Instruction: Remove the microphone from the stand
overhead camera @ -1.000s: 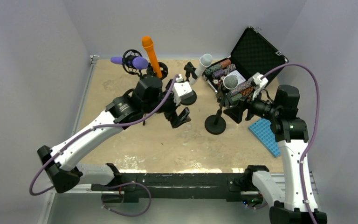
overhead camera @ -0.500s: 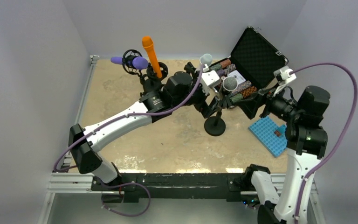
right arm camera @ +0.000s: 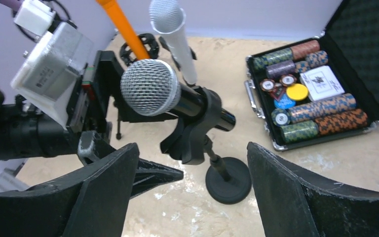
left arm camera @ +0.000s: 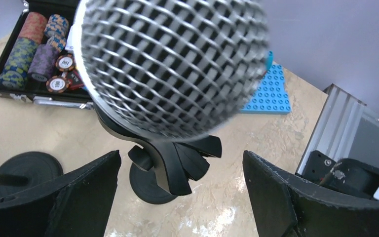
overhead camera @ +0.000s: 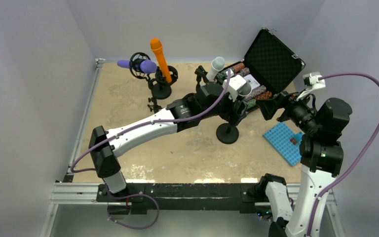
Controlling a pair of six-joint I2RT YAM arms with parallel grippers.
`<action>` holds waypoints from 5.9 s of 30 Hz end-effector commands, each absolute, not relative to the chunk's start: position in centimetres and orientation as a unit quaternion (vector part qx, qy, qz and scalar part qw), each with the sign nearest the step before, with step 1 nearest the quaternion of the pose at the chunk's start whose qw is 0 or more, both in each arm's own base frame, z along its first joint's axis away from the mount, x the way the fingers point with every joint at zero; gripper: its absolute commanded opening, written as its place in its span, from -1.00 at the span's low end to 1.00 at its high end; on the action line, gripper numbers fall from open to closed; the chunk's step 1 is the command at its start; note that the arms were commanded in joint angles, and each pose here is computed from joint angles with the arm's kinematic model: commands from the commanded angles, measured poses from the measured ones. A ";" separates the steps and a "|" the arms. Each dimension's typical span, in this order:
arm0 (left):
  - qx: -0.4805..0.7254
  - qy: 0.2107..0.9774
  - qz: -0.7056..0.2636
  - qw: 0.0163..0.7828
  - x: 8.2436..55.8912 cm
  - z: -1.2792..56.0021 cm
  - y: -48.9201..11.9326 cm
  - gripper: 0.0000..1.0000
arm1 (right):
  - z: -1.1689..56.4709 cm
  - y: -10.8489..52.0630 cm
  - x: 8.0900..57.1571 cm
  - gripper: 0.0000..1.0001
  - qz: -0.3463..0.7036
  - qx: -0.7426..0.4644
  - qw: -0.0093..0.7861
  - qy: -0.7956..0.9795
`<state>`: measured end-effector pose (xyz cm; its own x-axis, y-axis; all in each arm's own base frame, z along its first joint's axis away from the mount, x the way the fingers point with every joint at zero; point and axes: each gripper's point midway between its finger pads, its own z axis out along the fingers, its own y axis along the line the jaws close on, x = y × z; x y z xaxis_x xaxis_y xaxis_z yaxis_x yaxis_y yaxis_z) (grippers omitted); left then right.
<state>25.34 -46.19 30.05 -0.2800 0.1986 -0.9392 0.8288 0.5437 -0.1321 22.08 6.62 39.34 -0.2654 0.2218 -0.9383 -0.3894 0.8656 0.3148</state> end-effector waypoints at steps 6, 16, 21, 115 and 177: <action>0.258 0.765 -0.307 0.504 27.6 31.2 -47.9 0.88 | 39.2 3.6 23.9 0.72 0.197 0.024 0.634 0.747; 0.321 0.761 -0.252 0.504 27.9 29.9 -45.6 0.47 | 39.7 2.9 24.5 0.72 0.185 0.030 0.641 0.744; 0.386 0.721 -0.271 0.507 27.3 30.8 -44.4 0.38 | 39.3 2.7 24.7 0.71 0.173 0.012 0.637 0.751; 0.463 0.628 -0.309 0.543 28.1 28.9 -41.2 0.50 | 35.3 10.4 24.9 0.67 0.251 -0.440 0.582 0.636; 0.492 0.568 -0.388 0.533 27.2 30.4 -41.4 -1.00 | 35.6 18.1 28.6 -1.00 0.326 -0.526 0.545 0.566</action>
